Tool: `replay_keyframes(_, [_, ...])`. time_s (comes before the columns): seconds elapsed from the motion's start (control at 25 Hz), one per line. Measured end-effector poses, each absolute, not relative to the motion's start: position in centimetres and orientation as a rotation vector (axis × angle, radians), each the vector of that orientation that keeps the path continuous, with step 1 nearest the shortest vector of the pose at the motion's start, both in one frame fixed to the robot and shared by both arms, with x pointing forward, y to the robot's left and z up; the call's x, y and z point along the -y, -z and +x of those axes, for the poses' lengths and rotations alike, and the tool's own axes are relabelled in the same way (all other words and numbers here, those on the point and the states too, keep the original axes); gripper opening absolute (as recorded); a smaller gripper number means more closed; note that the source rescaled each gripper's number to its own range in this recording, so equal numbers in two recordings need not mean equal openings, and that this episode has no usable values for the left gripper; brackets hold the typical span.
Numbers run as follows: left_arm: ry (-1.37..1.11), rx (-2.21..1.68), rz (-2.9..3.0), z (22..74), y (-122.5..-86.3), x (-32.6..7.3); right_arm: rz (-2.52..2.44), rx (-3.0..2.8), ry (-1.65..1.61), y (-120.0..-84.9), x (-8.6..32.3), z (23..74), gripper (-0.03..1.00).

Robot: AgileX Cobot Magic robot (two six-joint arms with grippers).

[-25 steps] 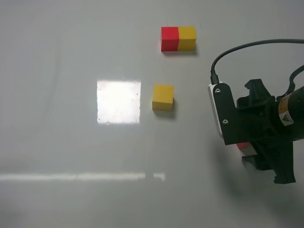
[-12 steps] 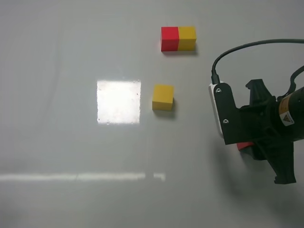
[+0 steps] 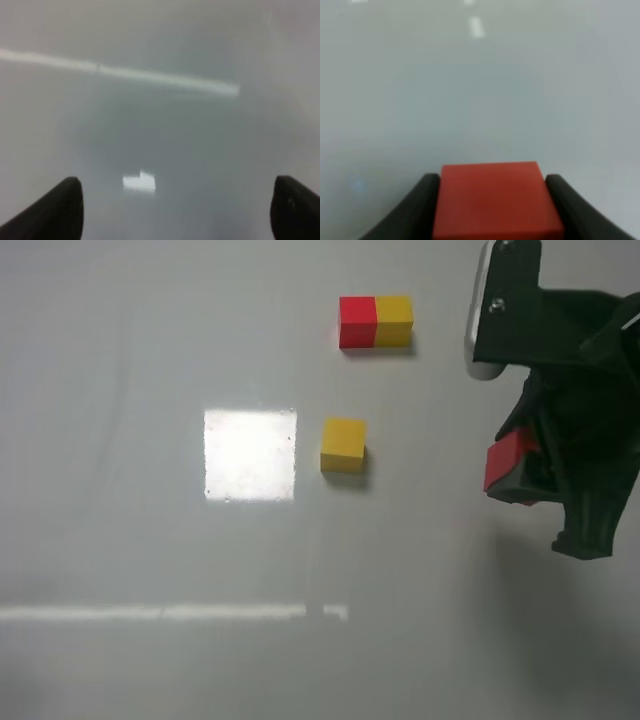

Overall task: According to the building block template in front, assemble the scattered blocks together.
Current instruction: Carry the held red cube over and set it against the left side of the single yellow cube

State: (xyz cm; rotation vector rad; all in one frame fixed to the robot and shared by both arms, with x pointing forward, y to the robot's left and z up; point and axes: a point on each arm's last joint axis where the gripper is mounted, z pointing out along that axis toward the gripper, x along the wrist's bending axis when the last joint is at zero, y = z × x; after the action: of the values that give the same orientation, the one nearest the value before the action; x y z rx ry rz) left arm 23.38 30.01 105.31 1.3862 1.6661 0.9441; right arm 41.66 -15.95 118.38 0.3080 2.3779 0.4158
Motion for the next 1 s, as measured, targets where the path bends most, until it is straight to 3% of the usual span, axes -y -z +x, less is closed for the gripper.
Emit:
replay_keyframes(0.48, [-0.944,-1.666,1.386,23.4,-105.3,-30.0,0.412,-2.313,-0.684,-125.5,9.0,42.5,0.00])
replay_keyframes(1.0, [-0.945,-1.665,1.385,23.4,-105.3,-30.0,0.241,-2.366,-0.630,-122.7,-0.2,46.4,0.00])
